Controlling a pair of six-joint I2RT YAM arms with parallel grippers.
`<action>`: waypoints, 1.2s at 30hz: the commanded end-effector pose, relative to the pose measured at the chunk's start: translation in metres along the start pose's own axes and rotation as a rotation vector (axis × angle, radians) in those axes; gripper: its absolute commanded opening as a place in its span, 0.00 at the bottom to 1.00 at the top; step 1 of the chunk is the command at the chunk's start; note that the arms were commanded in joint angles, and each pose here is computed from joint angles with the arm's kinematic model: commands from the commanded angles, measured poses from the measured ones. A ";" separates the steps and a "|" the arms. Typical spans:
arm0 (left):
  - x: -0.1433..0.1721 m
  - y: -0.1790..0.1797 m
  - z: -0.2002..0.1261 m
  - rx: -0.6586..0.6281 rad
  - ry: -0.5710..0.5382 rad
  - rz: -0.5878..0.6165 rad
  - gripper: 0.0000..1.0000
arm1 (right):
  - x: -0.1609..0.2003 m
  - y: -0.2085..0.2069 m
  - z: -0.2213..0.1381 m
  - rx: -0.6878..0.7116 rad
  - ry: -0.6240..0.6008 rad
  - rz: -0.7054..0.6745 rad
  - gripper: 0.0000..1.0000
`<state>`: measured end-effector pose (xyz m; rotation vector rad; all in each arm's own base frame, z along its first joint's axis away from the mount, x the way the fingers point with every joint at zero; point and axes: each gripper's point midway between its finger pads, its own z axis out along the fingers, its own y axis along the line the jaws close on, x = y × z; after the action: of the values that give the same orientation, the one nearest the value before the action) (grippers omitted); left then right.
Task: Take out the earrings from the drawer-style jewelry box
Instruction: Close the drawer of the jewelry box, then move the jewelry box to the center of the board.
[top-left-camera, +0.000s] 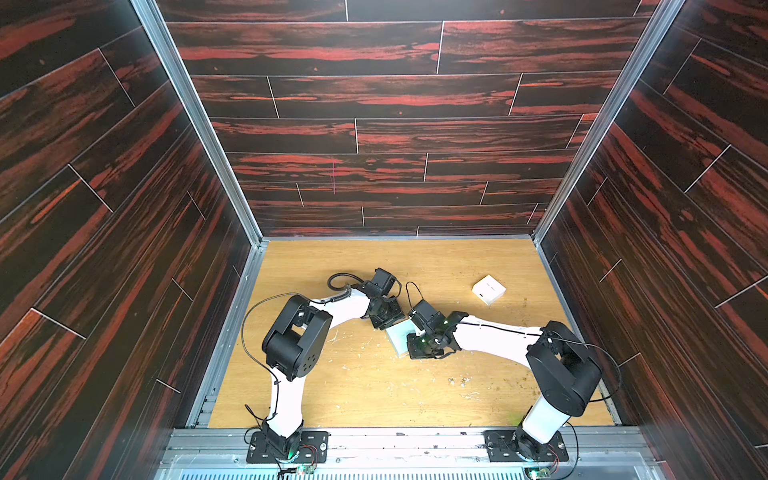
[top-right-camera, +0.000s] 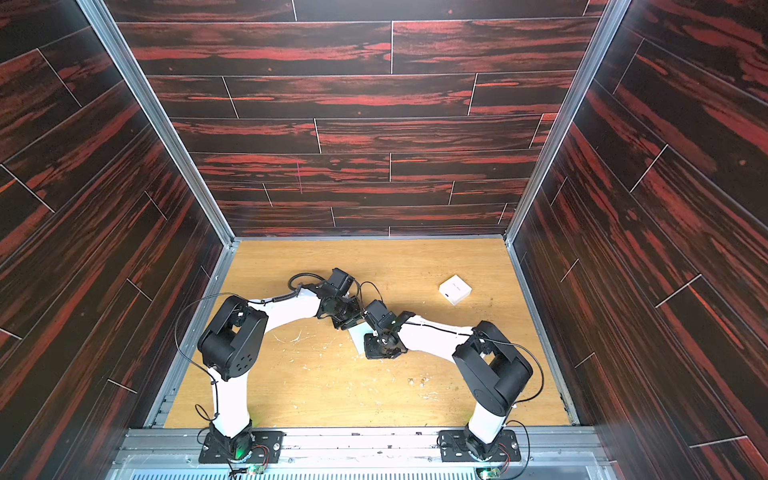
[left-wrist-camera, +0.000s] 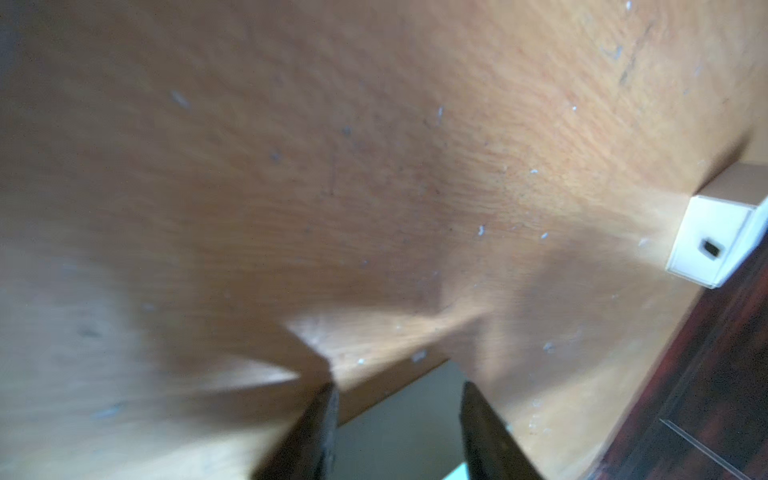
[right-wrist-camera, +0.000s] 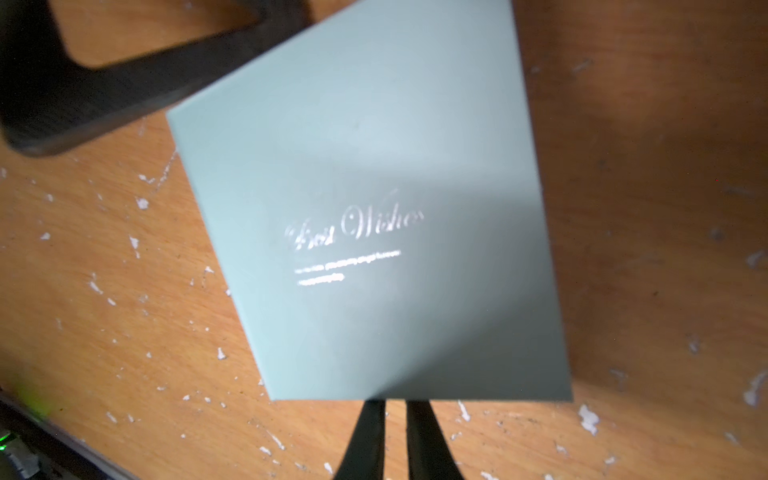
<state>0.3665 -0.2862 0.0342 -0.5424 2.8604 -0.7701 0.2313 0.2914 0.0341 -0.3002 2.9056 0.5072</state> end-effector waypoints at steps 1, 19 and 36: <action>-0.017 0.007 -0.045 -0.087 -0.119 -0.003 0.61 | -0.003 0.003 -0.001 -0.008 0.008 0.010 0.14; 0.031 0.048 -0.109 0.025 -0.185 -0.141 0.63 | -0.063 0.013 0.010 -0.007 -0.034 0.005 0.14; 0.050 0.059 -0.118 0.111 -0.186 -0.150 0.62 | -0.147 0.023 0.029 -0.021 -0.069 0.050 0.14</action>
<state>0.2787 -0.2042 0.0964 -0.7794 2.6428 -0.8148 0.3723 0.3464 0.0483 -0.1948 2.8137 0.5499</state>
